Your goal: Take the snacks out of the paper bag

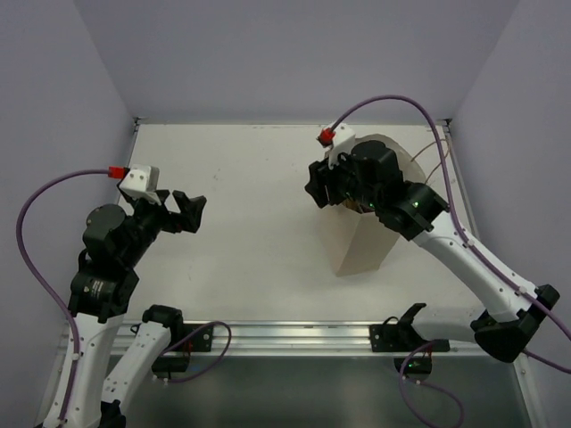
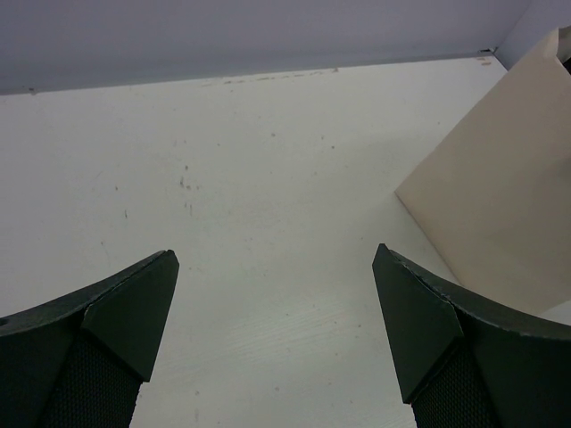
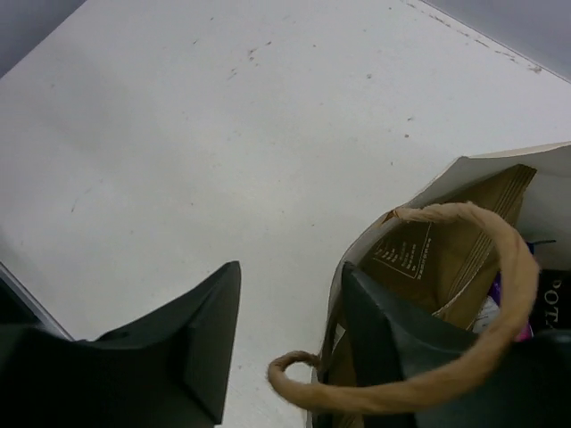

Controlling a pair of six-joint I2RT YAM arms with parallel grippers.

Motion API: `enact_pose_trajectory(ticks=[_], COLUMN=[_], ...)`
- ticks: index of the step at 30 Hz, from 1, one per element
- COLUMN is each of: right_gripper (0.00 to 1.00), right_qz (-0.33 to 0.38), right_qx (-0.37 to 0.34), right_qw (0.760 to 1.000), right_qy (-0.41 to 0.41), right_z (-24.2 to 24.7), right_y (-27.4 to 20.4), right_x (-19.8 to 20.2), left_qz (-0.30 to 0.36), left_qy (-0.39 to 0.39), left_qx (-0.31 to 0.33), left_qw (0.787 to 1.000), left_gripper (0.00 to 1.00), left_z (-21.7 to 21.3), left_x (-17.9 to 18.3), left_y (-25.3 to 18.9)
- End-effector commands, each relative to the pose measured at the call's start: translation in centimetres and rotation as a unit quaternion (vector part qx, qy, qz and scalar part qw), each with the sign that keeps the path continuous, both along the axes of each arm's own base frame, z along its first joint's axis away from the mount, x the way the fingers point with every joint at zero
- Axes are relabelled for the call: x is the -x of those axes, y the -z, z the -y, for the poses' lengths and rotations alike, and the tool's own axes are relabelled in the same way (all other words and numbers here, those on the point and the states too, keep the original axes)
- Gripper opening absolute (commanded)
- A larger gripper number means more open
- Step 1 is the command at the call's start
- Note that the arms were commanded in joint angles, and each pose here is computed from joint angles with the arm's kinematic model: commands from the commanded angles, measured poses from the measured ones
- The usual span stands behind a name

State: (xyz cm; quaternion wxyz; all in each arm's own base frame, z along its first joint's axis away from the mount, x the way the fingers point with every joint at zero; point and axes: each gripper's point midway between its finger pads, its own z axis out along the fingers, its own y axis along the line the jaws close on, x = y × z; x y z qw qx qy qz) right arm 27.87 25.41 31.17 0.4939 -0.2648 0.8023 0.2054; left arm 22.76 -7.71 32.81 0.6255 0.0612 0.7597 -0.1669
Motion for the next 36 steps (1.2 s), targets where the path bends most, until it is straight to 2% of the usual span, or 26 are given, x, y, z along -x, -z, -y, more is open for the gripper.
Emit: enact_pose_trajectory(ticks=[1,3,6,9,10,12,13,14,18,19,21,23,28,31,36], right_gripper=[0.57,0.68,0.73,0.75,0.75,0.76,0.76,0.76,0.78,0.77,0.76,0.75,0.69,0.63,0.45], right_qz=[0.045,0.072,0.122,0.154,0.156,0.152,0.148,0.137,0.089,0.079,0.053,0.042,0.013,-0.003,-0.027], right_qx=[-0.015,-0.019,-0.025,-0.024,-0.021,-0.028,-0.034,-0.032,-0.053,-0.064,-0.069,-0.083,-0.072,-0.074,-0.080], right_qw=[0.998,0.994,0.980,0.953,0.937,0.926,0.911,0.909,0.912,0.922,0.925,0.932,0.932,0.937,0.944], right_qy=[0.051,0.074,0.153,0.260,0.313,0.344,0.382,0.391,0.398,0.374,0.371,0.349,0.354,0.341,0.318], right_z=[3.4,5.3,10.1,16.2,19.3,21.7,23.8,24.2,25.1,24.3,24.5,23.8,24.5,24.0,23.0], right_y=[-5.2,-7.4,-10.6,-11.9,-12.0,-11.4,-11.1,-9.7,-5.8,-5.2,-3.1,-2.3,-0.7,-0.1,1.6], right_x=[0.9,1.4,2.3,2.5,1.9,2.1,2.0,1.7,0.2,-0.3,-1.4,-2.2,-4.2,-5.1,-5.6], left_qz=[0.015,0.014,0.011,0.009,0.009,0.009,0.009,0.008,0.006,0.004,0.003,0.000,-0.004,-0.004,-0.008], left_qy=[0.006,0.007,0.008,0.011,0.015,0.018,0.021,0.022,0.029,0.029,0.031,0.033,0.039,0.039,0.048], left_qx=[0.009,0.009,0.011,0.015,0.017,0.017,0.018,0.017,0.012,0.012,0.012,0.012,0.007,0.004,-0.003], left_qw=[1.000,1.000,1.000,1.000,1.000,1.000,1.000,1.000,0.999,0.999,0.999,0.999,0.999,0.999,0.999], left_gripper=[1.00,1.00,1.00,1.00,1.00,1.00,1.00,1.00,1.00,1.00,1.00,1.00,1.00,1.00,1.00], left_z=[0.3,0.4,0.4,0.6,0.7,0.8,0.9,1.0,1.2,1.2,1.2,1.3,1.4,1.3,1.5], left_x=[0.2,0.2,0.1,0.1,0.2,0.2,0.2,0.1,0.1,0.1,0.1,0.2,0.4,0.5,0.4], left_y=[-1.8,-1.8,-1.7,-1.7,-1.7,-1.7,-1.8,-1.8,-1.7,-1.6,-1.6,-1.5,-1.5,-1.5,-1.3])
